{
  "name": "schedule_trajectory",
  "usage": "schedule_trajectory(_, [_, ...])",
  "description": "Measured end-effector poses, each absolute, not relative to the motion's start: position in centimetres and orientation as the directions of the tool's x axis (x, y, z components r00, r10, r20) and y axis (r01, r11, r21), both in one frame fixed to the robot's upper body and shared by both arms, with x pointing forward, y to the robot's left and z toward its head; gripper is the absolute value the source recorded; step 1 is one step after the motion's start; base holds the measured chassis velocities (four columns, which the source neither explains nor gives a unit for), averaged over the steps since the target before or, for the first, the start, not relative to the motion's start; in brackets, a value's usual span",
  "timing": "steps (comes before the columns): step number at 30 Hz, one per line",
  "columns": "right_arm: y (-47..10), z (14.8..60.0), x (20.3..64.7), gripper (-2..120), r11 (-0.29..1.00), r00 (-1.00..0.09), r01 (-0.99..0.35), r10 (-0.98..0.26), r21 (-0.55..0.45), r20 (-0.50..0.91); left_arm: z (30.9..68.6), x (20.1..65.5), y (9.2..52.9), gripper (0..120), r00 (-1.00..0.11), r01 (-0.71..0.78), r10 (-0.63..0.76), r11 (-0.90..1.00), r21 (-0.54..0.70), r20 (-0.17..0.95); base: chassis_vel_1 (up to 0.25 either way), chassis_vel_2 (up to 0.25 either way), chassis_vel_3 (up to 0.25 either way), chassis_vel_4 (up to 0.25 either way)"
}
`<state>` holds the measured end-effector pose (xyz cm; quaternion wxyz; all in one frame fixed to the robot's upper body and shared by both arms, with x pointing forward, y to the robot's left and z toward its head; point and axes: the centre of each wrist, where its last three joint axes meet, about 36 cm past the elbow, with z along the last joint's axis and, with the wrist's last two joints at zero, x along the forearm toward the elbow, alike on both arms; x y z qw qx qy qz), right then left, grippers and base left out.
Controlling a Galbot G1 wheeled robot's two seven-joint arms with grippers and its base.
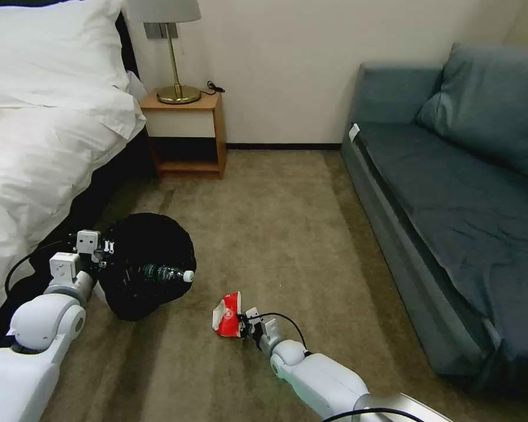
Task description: Pick up the trash bin, then pick up the garbage on the floor and place it into the trash bin.
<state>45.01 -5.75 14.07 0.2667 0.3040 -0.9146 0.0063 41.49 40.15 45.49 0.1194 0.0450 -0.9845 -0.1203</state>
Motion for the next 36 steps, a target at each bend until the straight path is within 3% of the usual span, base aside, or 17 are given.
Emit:
schedule_trajectory(18, [-9.1,16.8,48.4,0,0.837,-0.735,-0.536,-0.526,0.107,0.428,45.3,40.9,39.7,5,-0.969,-0.047,-0.105,0.967,0.25,0.225,0.0,0.0,0.0,0.0])
schedule_trajectory(24, [-10.7,19.9,51.7,0,0.848,-0.781,-0.525,-0.515,0.073,0.353,45.5,40.9,39.5,5,-0.969,-0.045,-0.103,0.967,0.25,0.224,0.0,0.0,0.0,0.0])
schedule_trajectory(36, [-10.4,30.9,57.6,0,0.846,-0.84,-0.529,-0.533,0.066,0.102,45.9,40.5,39.9,5,-0.969,-0.054,-0.113,0.964,0.26,0.218,0.0,0.0,0.0,0.0])
